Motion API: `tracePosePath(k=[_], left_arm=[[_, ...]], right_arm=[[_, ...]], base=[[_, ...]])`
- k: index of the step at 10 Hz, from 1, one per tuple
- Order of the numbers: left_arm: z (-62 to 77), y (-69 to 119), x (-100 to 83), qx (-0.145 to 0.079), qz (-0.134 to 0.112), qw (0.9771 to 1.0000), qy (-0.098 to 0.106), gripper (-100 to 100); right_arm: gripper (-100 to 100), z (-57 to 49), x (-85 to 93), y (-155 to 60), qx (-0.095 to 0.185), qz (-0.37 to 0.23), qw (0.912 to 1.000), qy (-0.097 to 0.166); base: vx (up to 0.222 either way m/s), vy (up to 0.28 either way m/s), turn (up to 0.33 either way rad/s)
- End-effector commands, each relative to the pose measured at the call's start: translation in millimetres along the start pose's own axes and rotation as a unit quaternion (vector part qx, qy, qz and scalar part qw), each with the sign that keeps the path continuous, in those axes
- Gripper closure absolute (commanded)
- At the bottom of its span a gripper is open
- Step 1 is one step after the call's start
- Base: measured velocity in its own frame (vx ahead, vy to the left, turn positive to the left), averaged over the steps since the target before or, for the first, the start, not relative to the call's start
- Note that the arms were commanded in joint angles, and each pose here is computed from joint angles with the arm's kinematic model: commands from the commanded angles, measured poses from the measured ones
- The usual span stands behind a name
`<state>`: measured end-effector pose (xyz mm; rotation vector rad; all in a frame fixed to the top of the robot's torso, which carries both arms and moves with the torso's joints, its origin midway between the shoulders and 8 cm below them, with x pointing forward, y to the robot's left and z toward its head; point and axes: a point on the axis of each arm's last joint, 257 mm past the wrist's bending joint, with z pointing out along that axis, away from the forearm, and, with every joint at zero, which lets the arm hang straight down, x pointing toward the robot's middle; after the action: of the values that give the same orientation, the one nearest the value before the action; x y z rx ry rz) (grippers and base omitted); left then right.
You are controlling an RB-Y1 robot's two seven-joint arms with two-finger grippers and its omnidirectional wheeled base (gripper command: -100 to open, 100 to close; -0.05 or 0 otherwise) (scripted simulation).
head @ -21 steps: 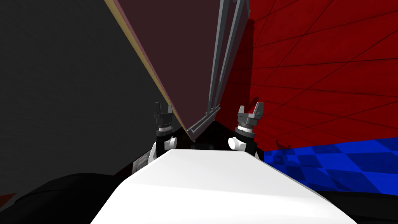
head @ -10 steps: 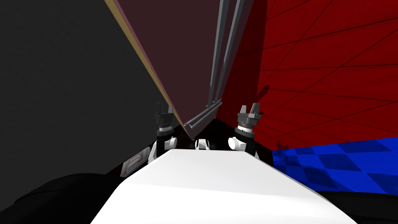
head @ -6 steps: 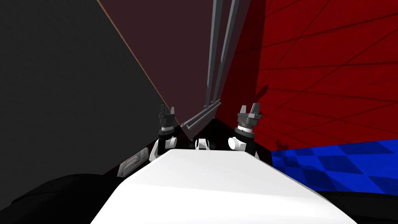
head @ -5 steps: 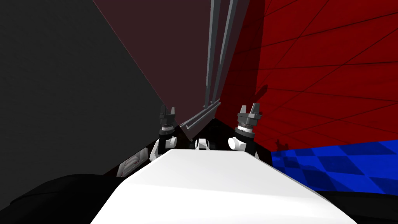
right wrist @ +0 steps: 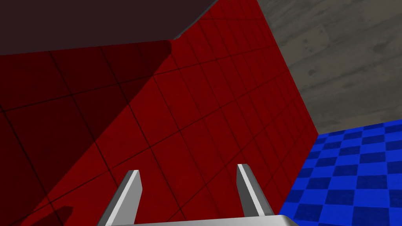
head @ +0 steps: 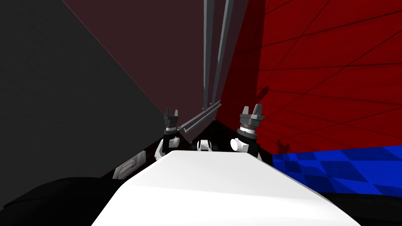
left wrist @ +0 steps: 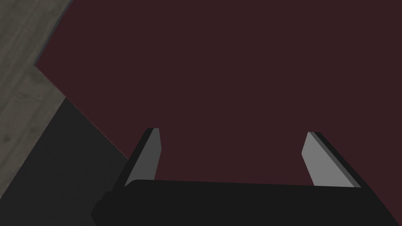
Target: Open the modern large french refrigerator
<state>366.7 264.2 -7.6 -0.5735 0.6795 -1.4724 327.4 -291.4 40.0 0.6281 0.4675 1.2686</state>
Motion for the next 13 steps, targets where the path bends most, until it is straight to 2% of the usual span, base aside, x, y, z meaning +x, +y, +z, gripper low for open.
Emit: tracePosePath(k=[1, 2, 5, 6, 8, 9, 11, 12, 13], left_arm=[[-5.0, 20.0, -9.3, -0.008, -0.022, 0.9997, -0.009, -100], [-5.9, 22.1, -9.6, -0.011, -0.022, 0.9996, -0.010, -100], [-10.8, 44.5, -20.6, -0.017, -0.050, 0.9982, -0.026, -100], [-13.9, 50.3, -21.4, -0.024, -0.050, 0.9981, -0.028, -100], [-17.5, 65.1, -29.2, -0.028, -0.070, 0.9963, -0.042, -100], [-20.4, 70.2, -29.9, -0.034, -0.070, 0.9961, -0.043, -100], [-24.6, 85.3, -37.8, -0.037, -0.089, 0.9936, -0.059, -100], [-27.9, 90.5, -38.5, -0.044, -0.089, 0.9932, -0.061, -100], [-31.9, 100.7, -42.8, -0.049, -0.098, 0.9915, -0.070, -100]], right_arm=[[0, 0.0, 0.0, 0.0, 0.000, 0.000, 1.0000, 0.000], [0, 0.0, 0.0, 0.0, 0.000, 0.000, 1.0000, 0.000], [0, 0.0, 0.0, 0.0, 0.000, 0.000, 1.0000, 0.000], [0, 0.0, 0.0, 0.0, 0.000, 0.000, 1.0000, 0.000], [0, 0.0, 0.0, 0.0, 0.000, 0.000, 1.0000, 0.000], [0, 0.0, 0.0, 0.0, 0.000, 0.000, 1.0000, 0.000], [0, 0.0, 0.0, 0.0, 0.000, 0.000, 1.0000, 0.000], [0, 0.0, 0.0, 0.0, 0.000, 0.000, 1.0000, 0.000], [0, 0.0, 0.0, 0.0, 0.000, 0.000, 1.0000, 0.000]], base=[[0.091, -0.135, -0.005], [0.046, -0.093, 0.003], [0.049, -0.114, -0.005], [0.041, -0.097, 0.003], [0.057, -0.098, -0.006], [0.055, -0.088, 0.001], [0.044, -0.102, 0.000], [0.047, -0.095, -0.008], [0.047, -0.083, -0.005]])
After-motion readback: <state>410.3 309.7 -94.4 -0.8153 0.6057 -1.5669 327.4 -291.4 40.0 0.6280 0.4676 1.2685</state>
